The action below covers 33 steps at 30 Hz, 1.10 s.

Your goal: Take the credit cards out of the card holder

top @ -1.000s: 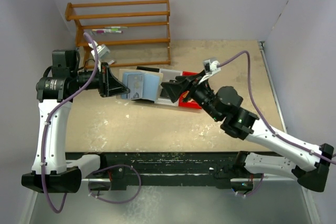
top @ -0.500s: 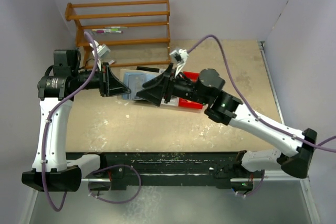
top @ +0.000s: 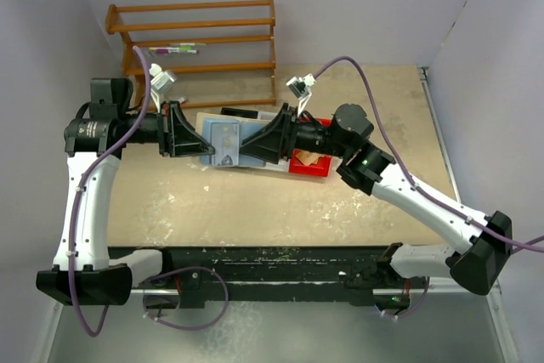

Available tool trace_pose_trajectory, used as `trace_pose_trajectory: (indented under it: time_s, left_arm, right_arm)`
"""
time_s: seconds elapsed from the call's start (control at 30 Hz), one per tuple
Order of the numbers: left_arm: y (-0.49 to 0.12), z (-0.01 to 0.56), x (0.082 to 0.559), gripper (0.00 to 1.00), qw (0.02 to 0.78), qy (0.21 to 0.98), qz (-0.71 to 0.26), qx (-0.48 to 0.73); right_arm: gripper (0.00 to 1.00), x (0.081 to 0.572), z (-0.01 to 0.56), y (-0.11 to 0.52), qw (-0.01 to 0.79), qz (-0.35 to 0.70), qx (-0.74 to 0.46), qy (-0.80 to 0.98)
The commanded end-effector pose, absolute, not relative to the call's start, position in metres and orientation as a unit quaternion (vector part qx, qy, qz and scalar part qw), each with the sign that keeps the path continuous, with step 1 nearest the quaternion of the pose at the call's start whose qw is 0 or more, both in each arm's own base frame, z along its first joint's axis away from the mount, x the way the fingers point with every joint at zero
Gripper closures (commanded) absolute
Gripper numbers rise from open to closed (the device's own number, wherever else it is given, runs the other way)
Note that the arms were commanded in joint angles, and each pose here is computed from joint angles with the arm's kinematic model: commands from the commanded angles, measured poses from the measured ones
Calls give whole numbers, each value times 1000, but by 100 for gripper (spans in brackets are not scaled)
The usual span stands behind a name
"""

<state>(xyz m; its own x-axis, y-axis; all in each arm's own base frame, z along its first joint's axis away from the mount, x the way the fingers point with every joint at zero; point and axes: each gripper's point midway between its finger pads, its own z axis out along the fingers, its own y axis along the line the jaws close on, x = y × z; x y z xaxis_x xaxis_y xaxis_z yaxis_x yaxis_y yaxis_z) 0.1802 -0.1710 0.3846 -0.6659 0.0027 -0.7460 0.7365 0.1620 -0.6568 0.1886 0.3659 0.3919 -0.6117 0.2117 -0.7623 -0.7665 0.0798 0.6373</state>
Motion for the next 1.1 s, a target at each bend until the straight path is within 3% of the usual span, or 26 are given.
trace_pose_trajectory:
  time_s: [0.0,0.33,0.63,0.7,0.83,1.07]
  left_arm:
    - [-174,401,166,100,308,666,-617,284]
    - [-174,400,164,100,309,667,-615,285]
    - [-173,399,164,100,313,669,-610,287]
    - [-173,398,164,96,313,669,-609,287]
    - [-173,398,163,89,313,668,-611,288]
    - [-174,402,160,87,306,656,-625,291]
  right_arm:
    - [53,173,418,368,373,680,-253,579]
    - [69,169,428,374,351,712,-258,551]
    - [95,166,434,373,347,726,-261,534]
    - [100,167,433,372,349,725,-259,534]
    - [100,169,428,368,350,724,-253,539]
    - [100,173,414,366,345,720,-246,550]
